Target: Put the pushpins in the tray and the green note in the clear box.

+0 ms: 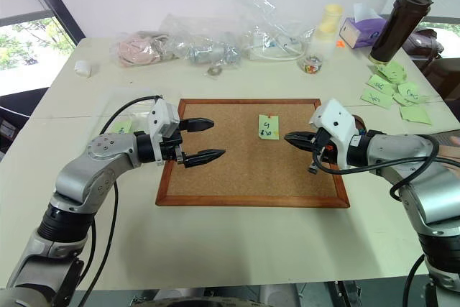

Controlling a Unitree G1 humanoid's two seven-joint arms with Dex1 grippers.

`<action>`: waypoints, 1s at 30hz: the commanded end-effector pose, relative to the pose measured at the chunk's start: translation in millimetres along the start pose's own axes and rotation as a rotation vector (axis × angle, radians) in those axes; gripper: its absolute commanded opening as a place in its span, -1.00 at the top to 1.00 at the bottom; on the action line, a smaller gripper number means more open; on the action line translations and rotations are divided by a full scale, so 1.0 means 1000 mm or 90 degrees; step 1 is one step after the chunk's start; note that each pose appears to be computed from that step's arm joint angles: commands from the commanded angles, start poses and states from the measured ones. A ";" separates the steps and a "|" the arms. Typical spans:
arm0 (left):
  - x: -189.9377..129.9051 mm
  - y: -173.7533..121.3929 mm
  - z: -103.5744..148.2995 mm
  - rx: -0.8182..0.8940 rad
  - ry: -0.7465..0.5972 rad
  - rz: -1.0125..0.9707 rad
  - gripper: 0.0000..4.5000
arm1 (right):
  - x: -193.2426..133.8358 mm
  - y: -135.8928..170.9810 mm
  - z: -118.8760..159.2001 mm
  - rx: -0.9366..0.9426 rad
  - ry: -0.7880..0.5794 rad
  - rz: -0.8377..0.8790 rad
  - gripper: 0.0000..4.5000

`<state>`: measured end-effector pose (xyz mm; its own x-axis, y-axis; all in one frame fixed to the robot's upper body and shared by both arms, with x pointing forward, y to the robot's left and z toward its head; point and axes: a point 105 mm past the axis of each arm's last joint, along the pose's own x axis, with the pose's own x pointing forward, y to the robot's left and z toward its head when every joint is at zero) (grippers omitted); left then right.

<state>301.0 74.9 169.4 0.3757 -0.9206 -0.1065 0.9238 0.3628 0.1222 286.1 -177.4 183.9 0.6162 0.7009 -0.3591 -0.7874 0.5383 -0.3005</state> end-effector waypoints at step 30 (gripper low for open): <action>0.020 0.001 -0.052 0.015 0.065 -0.009 0.94 | 0.035 -0.021 0.011 -0.008 -0.049 -0.052 1.00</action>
<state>312.9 65.2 117.0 0.3739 -0.9048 -0.2039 0.9270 0.3574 0.1142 316.2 -160.3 178.7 0.6473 0.7012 -0.2989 -0.7614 0.5760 -0.2975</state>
